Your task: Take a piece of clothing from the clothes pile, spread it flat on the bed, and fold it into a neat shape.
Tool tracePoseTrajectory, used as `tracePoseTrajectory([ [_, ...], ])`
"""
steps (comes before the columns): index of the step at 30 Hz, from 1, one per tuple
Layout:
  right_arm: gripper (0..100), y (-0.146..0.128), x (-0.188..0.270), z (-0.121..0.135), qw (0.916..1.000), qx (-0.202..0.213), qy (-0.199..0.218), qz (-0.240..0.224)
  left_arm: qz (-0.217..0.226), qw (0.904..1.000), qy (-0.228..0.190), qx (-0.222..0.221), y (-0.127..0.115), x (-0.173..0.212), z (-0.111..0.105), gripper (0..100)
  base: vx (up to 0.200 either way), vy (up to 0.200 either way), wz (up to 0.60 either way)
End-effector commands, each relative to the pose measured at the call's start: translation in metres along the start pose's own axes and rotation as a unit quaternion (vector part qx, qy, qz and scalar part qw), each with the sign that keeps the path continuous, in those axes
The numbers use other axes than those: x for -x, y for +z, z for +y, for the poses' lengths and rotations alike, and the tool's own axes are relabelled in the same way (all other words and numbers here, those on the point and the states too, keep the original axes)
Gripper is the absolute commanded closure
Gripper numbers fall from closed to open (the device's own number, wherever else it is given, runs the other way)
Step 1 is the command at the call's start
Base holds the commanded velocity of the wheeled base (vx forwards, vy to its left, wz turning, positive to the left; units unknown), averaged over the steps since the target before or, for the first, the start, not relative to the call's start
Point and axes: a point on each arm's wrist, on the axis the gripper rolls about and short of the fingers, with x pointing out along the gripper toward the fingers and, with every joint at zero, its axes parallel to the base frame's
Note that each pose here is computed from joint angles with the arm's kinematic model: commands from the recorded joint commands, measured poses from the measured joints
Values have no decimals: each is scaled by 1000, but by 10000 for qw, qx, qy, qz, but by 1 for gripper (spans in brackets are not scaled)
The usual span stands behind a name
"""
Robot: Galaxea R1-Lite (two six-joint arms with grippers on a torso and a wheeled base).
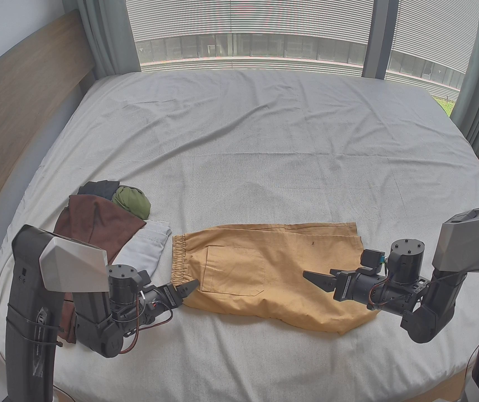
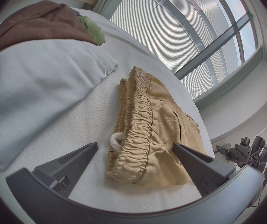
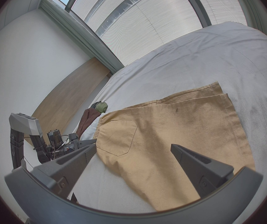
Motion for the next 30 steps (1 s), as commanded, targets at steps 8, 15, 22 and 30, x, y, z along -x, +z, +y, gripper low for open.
tracePoseTrajectory([
  [8, 0, 0, -1, 1, 10000, 13, 25, -10, 159, 9993, -143, 311, -3, -11, -15, 0, 0, 0, 0],
  [15, 0, 0, -1, 1, 10000, 14, 28, 0, 89, 9976, -297, 621, 5, -11, -28, 0, 0, 0, 0],
  [22, 0, -3, -2, 1, 10000, 5, 15, 45, -33, 9962, -358, 792, 13, -15, -30, 0, 0, 0, 0],
  [30, 0, -4, -2, 1, 10000, 10, 15, 62, -123, 9947, -423, 930, 19, -21, -32, 0, 0, 0, 0],
])
